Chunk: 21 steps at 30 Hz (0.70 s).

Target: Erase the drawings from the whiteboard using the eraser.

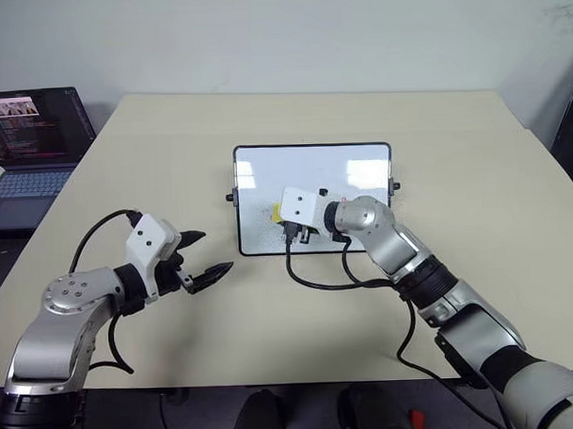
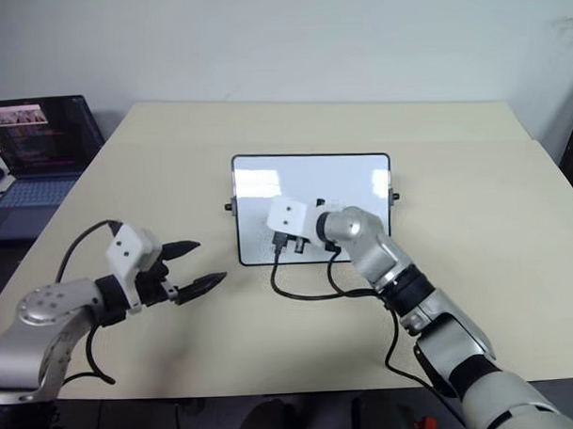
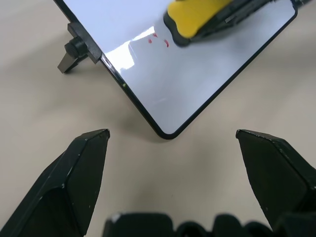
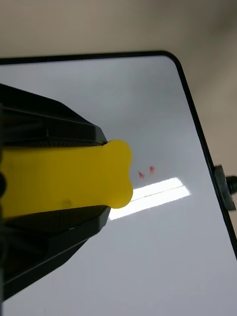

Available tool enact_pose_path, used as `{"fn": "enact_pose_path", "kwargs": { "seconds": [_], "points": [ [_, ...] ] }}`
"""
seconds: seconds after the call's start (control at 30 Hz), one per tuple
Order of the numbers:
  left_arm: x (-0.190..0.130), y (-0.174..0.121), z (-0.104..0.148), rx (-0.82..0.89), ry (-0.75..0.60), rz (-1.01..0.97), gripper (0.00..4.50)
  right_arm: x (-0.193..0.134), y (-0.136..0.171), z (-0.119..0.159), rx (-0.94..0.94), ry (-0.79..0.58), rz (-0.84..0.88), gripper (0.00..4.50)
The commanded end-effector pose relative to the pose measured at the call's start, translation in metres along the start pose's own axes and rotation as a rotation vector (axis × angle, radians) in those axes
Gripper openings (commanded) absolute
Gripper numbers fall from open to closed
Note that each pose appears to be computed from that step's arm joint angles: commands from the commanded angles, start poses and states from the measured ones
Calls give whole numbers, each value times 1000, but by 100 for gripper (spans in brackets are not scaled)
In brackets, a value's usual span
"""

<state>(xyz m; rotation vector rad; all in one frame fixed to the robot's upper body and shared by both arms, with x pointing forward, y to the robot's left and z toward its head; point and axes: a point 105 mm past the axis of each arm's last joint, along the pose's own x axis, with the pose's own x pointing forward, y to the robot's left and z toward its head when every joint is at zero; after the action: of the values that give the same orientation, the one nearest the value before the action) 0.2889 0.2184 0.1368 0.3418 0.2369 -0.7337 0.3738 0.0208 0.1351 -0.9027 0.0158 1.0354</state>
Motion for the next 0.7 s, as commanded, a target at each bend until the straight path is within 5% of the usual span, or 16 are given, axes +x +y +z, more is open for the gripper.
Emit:
{"fn": "enact_pose_path", "kwargs": {
  "seconds": [0.03,0.43,0.7],
  "points": [
    [2,-2,9,32,-26,-5,450,0,5,-20,-6,79,2,128],
    [2,-2,9,31,-26,-1,450,6,-22,20,-66,-54,-137,128],
    [2,-6,9,30,-25,-12,450,14,22,2,-155,6,44,128]
  ]
}}
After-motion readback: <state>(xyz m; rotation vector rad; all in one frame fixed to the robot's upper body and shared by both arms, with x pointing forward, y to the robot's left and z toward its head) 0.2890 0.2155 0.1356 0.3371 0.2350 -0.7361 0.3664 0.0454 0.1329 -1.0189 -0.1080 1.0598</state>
